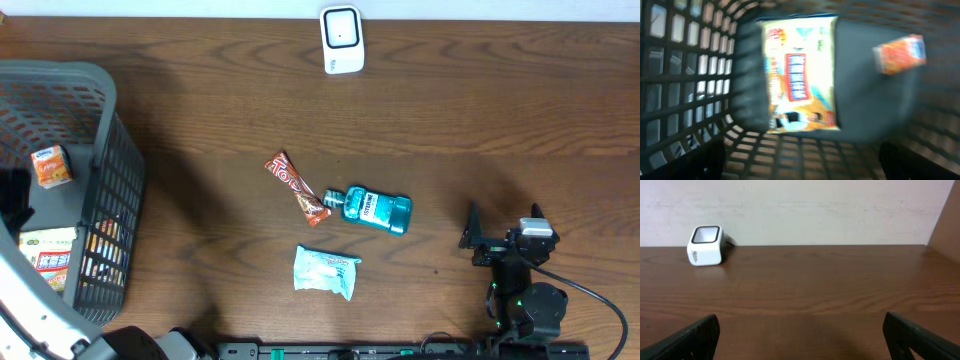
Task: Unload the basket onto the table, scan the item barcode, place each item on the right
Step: 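Reach into the basket and grasp the large white-and-blue wipes pack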
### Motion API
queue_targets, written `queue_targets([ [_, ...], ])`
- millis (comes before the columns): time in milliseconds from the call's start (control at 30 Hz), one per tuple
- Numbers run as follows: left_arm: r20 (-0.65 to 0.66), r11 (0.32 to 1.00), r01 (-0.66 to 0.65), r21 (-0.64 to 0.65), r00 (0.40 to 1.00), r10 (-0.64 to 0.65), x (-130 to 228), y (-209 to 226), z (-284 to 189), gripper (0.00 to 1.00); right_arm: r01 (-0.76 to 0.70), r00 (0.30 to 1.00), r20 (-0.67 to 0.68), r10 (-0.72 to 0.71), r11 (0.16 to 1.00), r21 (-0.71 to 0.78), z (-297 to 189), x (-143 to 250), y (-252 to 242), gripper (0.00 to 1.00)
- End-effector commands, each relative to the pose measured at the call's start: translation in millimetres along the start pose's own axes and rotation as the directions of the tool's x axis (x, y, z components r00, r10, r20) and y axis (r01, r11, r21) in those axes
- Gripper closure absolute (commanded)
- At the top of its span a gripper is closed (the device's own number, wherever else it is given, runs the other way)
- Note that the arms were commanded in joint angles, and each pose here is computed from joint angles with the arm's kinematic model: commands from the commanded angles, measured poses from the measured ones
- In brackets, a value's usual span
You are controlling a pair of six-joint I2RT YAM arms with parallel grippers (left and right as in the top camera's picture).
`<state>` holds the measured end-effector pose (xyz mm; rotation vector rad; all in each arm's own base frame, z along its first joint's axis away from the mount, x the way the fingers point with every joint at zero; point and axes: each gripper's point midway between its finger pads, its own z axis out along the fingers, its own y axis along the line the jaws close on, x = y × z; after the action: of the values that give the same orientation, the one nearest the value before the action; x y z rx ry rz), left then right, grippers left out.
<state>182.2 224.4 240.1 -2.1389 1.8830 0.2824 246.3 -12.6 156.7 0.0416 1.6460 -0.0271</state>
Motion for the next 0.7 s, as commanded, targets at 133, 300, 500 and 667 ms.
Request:
queue_targets([
  [133, -0.178, 0.995, 0.076, -0.061, 0.98, -0.086, 28, 27, 76, 0.02, 0.014, 1.0, -0.004, -0.014, 1.0, -0.007, 0, 1, 1, 0.01],
  [300, -0.182, 0.995, 0.065, -0.073, 0.98, -0.077, 36, 35, 108, 0.02, 0.014, 1.0, -0.004, -0.014, 1.0, -0.006, 0, 1, 1, 0.01],
  [500, -0.155, 0.997, 0.067, -0.047, 0.985, -0.074, 44, 35, 143, 0.02, 0.014, 1.0, -0.004, -0.014, 1.0, -0.007, 0, 1, 1, 0.01],
  [667, -0.11, 1.0, 0.021, -0.002, 0.994, -0.021, 48, 33, 172, 0.02, 0.015, 1.0, -0.004, -0.015, 1.0, -0.006, 0, 1, 1, 0.01],
])
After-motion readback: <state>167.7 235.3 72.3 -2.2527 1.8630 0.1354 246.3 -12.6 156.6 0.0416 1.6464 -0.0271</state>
